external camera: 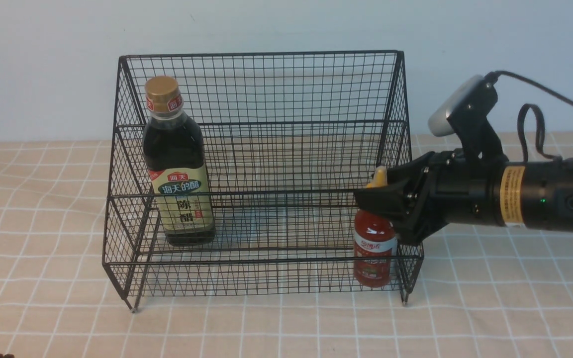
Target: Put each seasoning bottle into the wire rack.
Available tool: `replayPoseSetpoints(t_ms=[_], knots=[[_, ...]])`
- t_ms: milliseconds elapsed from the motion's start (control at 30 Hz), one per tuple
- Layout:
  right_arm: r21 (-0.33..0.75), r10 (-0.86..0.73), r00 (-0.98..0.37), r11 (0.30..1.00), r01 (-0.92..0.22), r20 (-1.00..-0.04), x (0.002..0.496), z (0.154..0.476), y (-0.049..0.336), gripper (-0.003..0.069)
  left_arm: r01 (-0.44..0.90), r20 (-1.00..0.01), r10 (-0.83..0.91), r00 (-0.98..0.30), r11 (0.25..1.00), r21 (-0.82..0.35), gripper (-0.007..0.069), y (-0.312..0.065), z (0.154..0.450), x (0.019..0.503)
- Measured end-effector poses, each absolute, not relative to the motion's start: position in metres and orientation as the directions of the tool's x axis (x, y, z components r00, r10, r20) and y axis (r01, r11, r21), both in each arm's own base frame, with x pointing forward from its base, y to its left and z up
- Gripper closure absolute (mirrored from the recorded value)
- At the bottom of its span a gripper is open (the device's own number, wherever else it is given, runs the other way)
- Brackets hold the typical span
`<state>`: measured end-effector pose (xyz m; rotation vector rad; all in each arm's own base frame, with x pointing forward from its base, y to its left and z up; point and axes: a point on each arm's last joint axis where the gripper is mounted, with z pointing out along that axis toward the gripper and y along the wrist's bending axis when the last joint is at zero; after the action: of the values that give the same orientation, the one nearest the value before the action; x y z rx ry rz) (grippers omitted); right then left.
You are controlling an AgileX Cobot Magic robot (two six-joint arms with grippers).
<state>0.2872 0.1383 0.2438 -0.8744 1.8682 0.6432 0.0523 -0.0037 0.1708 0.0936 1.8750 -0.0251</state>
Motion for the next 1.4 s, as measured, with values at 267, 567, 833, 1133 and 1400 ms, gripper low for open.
replayPoseSetpoints(t_ms=[267,567,833,1133,1400], knots=[[0.080,-0.284,-0.326,0.631,-0.772,-0.901,0.289,0.244,0.137,0.0322,0.078,-0.953,0.052,-0.299,0.997,0.030,0.0632,-0.004,0.171,0.052],[0.102,-0.270,-0.366,0.665,-0.740,-0.891,0.265,0.277,0.127,0.0291,0.078,-0.953,0.052,-0.299,0.997,0.030,0.0632,-0.004,0.171,0.052],[0.168,-0.103,-0.331,0.701,-0.693,-0.938,0.229,0.335,0.115,0.0291,0.078,-0.953,0.052,-0.299,0.997,0.030,0.0632,-0.004,0.171,0.052],[-0.178,-0.221,0.014,0.747,-0.640,-0.975,0.197,0.379,0.095,0.0435,0.078,-0.953,0.052,-0.299,0.997,0.030,0.0632,-0.004,0.171,0.052],[-0.648,-0.641,0.093,0.754,-0.112,-0.762,0.204,0.395,0.047,0.0661,0.078,-0.953,0.052,-0.299,0.997,0.030,0.0632,-0.004,0.171,0.052]])
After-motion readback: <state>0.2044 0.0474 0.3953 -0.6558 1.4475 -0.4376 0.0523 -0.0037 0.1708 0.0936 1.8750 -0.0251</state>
